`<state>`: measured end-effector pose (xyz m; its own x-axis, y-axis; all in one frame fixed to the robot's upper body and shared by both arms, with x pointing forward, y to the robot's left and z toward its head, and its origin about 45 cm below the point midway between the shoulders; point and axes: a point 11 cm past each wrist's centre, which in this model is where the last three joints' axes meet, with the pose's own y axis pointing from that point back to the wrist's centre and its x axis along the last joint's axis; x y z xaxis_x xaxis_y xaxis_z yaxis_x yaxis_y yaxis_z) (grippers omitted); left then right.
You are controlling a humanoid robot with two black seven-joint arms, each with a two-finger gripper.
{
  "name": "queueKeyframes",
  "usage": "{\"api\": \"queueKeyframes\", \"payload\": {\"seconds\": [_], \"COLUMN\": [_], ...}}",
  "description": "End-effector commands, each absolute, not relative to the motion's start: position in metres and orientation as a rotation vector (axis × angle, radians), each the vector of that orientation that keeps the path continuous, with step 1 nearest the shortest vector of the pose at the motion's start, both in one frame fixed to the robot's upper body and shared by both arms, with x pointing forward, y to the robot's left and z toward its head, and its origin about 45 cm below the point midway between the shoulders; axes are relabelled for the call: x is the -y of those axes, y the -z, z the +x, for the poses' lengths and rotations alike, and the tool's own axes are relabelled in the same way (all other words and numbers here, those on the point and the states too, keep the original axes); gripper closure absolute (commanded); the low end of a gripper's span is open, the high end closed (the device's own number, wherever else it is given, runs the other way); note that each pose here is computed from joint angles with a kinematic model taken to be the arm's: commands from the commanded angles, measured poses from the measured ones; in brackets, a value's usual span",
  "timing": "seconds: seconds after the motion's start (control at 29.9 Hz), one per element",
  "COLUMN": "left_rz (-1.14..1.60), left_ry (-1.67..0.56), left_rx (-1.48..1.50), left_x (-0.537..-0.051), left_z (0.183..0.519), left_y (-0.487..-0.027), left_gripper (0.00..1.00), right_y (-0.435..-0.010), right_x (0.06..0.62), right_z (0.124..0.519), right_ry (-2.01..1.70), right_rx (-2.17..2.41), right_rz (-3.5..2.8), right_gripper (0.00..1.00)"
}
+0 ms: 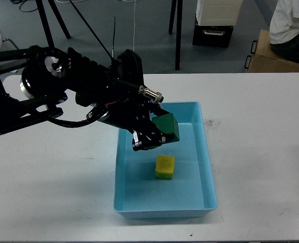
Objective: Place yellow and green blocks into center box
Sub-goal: 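Lift the green cube with the left gripper and lower it onto the yellow cube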
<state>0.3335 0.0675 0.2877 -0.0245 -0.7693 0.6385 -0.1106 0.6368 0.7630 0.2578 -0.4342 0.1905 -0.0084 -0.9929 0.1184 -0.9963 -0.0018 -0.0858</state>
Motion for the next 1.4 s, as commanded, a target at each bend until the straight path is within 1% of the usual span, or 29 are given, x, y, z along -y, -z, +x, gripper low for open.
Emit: {"api": "queueKeyframes", "payload": {"seconds": [0.0,0.23,0.4,0.53,0.74,0.87,0.94,1.07,1.24,1.37], "left_rz": [0.805,0.797,0.801,0.813,0.796,0.787,0.791,0.815,0.815,0.812], "left_ry": [0.652,0.656,0.639,0.640,0.643,0.646,0.643,0.628,0.630,0.626], "left_rx": [1.503,1.444,1.440,1.424,1.408,1.409,1.407,1.398,1.396,1.398], "left_x": [-0.074,-0.076,-0.076,-0.068,-0.063,-0.058,-0.059,-0.062,-0.059,-0.057], "left_z": [0.334,0.327,0.331,0.335,0.330,0.329,0.330,0.338,0.338,0.339], "left_y": [-0.255,-0.231,-0.232,-0.223,-0.216,-0.215,-0.214,-0.213,-0.211,-0.212], "left_gripper": [0.75,0.71,0.64,0.58,0.57,0.49,0.42,0.34,0.25,0.07], "right_y": [-0.191,-0.192,-0.193,-0.192,-0.193,-0.193,-0.193,-0.192,-0.192,-0.193], "right_x": [0.435,0.434,0.434,0.434,0.434,0.434,0.434,0.434,0.434,0.434], "right_z": [0.259,0.259,0.260,0.260,0.260,0.260,0.260,0.260,0.260,0.260], "right_ry": [-0.211,-0.213,-0.215,-0.214,-0.215,-0.215,-0.215,-0.214,-0.214,-0.215], "right_rx": [2.225,2.224,2.224,2.223,2.224,2.224,2.224,2.223,2.223,2.224], "right_rz": [2.199,2.202,2.205,2.206,2.205,2.205,2.205,2.206,2.206,2.205], "right_gripper": [0.02,0.02,0.02,0.02,0.02,0.02,0.02,0.02,0.02,0.02]}}
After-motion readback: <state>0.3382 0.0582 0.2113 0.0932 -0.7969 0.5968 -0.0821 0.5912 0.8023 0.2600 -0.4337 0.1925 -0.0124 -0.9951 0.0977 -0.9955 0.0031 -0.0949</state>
